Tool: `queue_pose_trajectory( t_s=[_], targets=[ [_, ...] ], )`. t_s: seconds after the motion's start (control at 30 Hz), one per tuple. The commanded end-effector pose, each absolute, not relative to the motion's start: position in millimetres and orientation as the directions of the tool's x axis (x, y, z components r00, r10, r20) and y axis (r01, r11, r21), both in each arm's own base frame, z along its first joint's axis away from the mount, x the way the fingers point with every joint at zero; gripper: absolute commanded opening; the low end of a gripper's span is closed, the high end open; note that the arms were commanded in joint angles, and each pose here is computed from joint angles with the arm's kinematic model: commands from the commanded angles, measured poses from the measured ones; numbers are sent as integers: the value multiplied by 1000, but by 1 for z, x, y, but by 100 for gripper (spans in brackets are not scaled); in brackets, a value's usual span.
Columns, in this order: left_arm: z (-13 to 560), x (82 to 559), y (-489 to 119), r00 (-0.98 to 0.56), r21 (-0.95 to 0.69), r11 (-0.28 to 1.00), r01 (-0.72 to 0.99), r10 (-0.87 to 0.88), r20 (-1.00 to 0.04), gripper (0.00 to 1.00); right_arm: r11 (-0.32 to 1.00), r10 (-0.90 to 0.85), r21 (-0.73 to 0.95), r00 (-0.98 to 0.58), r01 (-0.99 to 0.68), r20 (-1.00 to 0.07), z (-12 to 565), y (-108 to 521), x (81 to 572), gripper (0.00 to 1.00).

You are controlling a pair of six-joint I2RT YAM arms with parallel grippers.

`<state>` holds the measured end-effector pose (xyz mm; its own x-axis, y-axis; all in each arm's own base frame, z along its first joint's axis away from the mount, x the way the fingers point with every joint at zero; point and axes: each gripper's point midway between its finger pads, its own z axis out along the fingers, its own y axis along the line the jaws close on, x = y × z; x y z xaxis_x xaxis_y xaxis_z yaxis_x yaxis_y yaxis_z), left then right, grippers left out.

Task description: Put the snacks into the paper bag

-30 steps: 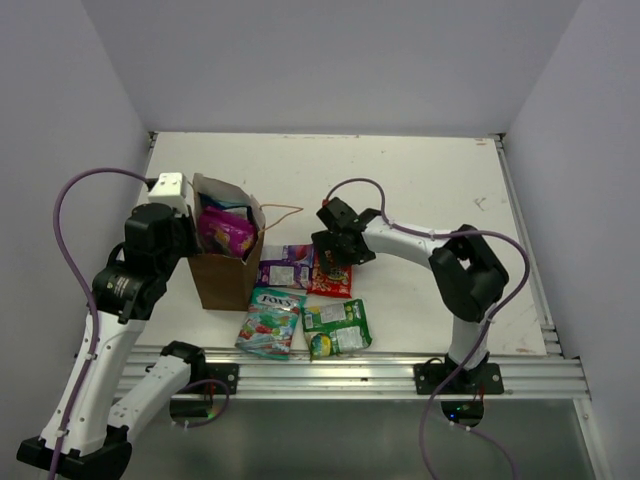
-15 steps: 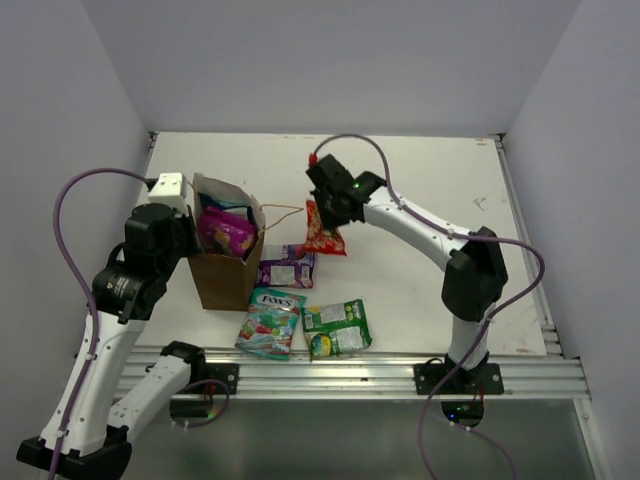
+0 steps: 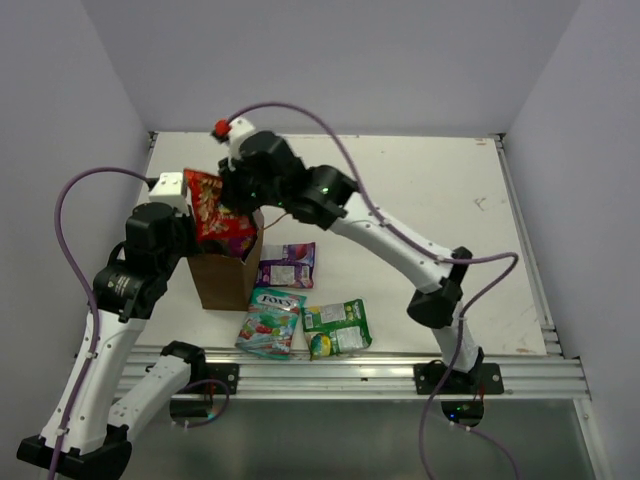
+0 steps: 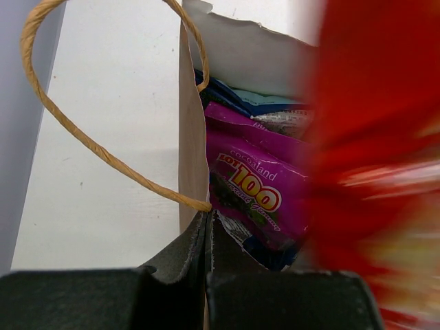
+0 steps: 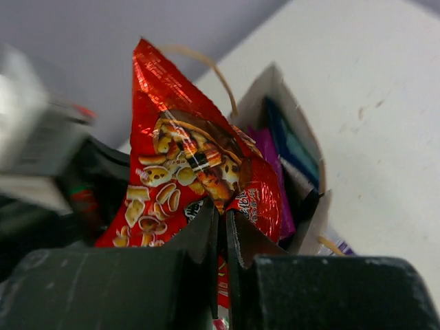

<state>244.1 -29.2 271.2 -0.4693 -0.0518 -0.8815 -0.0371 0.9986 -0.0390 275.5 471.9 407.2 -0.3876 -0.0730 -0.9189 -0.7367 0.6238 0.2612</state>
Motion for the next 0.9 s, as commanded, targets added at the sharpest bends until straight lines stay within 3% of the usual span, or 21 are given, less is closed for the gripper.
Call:
queue_pose_trajectory(
  t_s=[0.0, 0.2, 0.23, 0.27, 0.3, 0.33, 0.5, 0.53, 0.6, 0.63, 0.87],
  targets=[
    [285, 246, -31, -427, -44, 999, -25, -50, -903, 0, 609, -323, 217, -488, -763, -811, 296, 503, 254, 0],
    [285, 245, -30, -424, -44, 999, -28, -51, -904, 0, 620, -362, 171, -473, -766, -803, 281, 503, 255, 0],
    [285, 245, -30, -422, -44, 999, -28, -52, -905, 0, 623, -365, 162, -467, -765, -806, 287, 500, 256, 6],
    [285, 245, -30, -424, -45, 999, -28, -53, -904, 0, 627, -365, 153, -462, -764, -808, 292, 497, 256, 18],
    [286, 245, -30, -421, -45, 999, -29, -53, -906, 0, 635, -360, 139, -451, -760, -817, 300, 492, 258, 61],
    [285, 245, -30, -422, -43, 999, -29, -52, -905, 0, 654, -331, 129, -435, -746, -838, 323, 480, 258, 67],
    [283, 244, -29, -424, -41, 999, -33, -51, -904, 0, 750, -135, 126, -337, -649, -932, 418, 412, 259, 80],
    [283, 244, -29, -426, -42, 999, -33, -52, -903, 0, 792, -175, 84, -356, -605, -918, 394, 396, 265, 86],
    [282, 244, -31, -428, -45, 999, -26, -52, -902, 0, 836, -122, 107, -373, -539, -920, 393, 362, 273, 86],
    [282, 245, -31, -428, -47, 999, -22, -52, -902, 0, 871, -161, 87, -449, -483, -879, 347, 343, 290, 86],
    [285, 243, -31, -421, -52, 998, -19, -55, -905, 0, 899, -135, 196, -672, -392, -728, 211, 317, 295, 86]
  ],
)
